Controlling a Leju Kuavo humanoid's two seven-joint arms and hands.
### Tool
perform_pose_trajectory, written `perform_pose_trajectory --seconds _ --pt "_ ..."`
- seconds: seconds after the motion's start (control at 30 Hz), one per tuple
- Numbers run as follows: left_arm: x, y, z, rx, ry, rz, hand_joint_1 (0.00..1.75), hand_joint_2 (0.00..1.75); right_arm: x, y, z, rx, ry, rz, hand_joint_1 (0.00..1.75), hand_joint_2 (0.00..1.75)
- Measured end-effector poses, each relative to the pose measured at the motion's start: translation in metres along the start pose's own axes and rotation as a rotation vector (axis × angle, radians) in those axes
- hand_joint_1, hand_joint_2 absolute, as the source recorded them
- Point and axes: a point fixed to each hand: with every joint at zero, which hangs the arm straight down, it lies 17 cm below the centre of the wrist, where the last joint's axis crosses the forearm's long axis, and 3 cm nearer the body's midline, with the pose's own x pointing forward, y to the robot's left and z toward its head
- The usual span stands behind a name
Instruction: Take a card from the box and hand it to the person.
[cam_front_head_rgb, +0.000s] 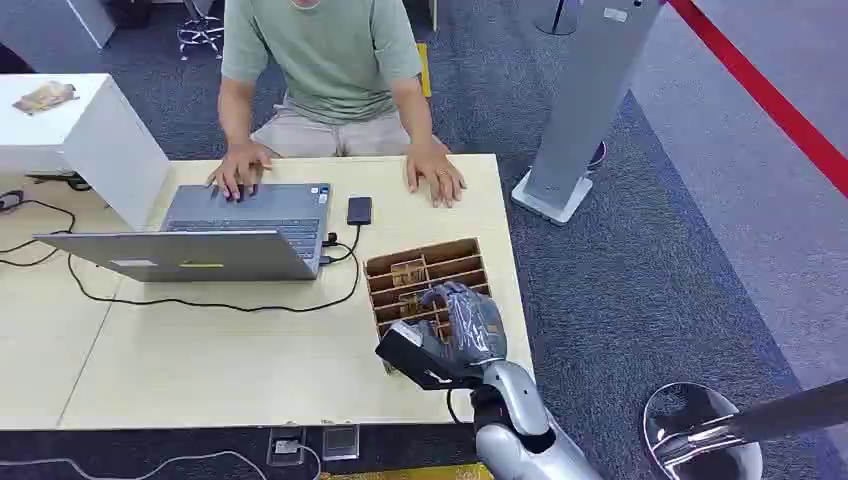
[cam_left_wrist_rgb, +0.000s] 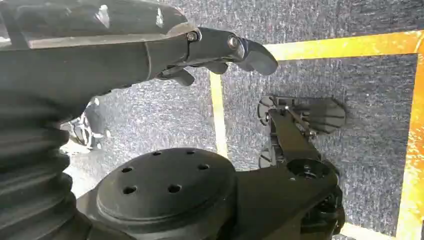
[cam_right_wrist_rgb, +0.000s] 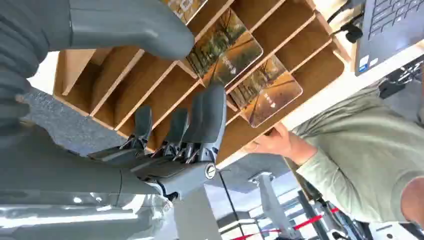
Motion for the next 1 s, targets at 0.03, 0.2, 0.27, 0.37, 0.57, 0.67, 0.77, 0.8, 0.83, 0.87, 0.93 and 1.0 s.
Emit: perform_pose_trajectory --seconds 0.03,0.2,0.27,0.37,0.57,0.67,0.77,0.8,0.83,0.87,0.93,1.0 --pt "0.0 0.0 0.0 0.0 0.001 0.0 0.0 1.75 0.0 0.001 0.0 0.003 0.0 -0.001 1.03 1.75" --pt "-0.001 0.0 0.0 0.001 0.004 0.0 0.0 1.75 -0.01 0.013 0.006 0.047 0.055 -0.011 0.91 1.75" --pt "-0.001 0.0 0.0 0.002 0.006 -0.001 0.0 1.75 -0.015 0.017 0.008 0.058 0.082 -0.008 0.89 1.75" --pt "-0.001 0.0 0.0 0.001 0.006 -0.013 0.0 1.75 -0.023 0.022 0.012 0.069 0.12 -0.006 0.82 1.75" --pt "-0.001 0.0 0.0 0.0 0.006 -0.022 0.0 1.75 -0.027 0.028 0.016 0.087 0.144 -0.002 0.84 1.75" --pt "-0.002 -0.001 0.0 -0.003 0.005 -0.028 0.0 1.75 -0.028 0.029 0.016 0.089 0.151 -0.002 0.87 1.75" --pt "-0.002 -0.001 0.0 -0.003 0.005 -0.034 0.0 1.75 -0.029 0.029 0.016 0.089 0.157 -0.002 0.93 1.75" --pt "-0.002 -0.001 0.0 -0.003 0.004 -0.035 0.0 1.75 -0.029 0.029 0.017 0.091 0.158 -0.002 0.99 1.75" --pt "-0.002 -0.001 0.0 -0.004 0.004 -0.035 0.0 1.75 -0.031 0.031 0.018 0.095 0.163 -0.003 0.99 1.75" --pt "-0.002 -0.001 0.0 -0.005 0.005 -0.036 0.0 1.75 -0.031 0.031 0.018 0.095 0.163 -0.003 1.01 1.75" --pt "-0.001 -0.002 0.0 -0.007 0.004 -0.037 0.0 1.75 -0.031 0.031 0.017 0.094 0.163 -0.003 1.01 1.75" --pt "-0.002 -0.002 0.0 -0.009 0.005 -0.037 0.0 1.75 -0.031 0.031 0.017 0.094 0.163 -0.003 0.98 1.75"
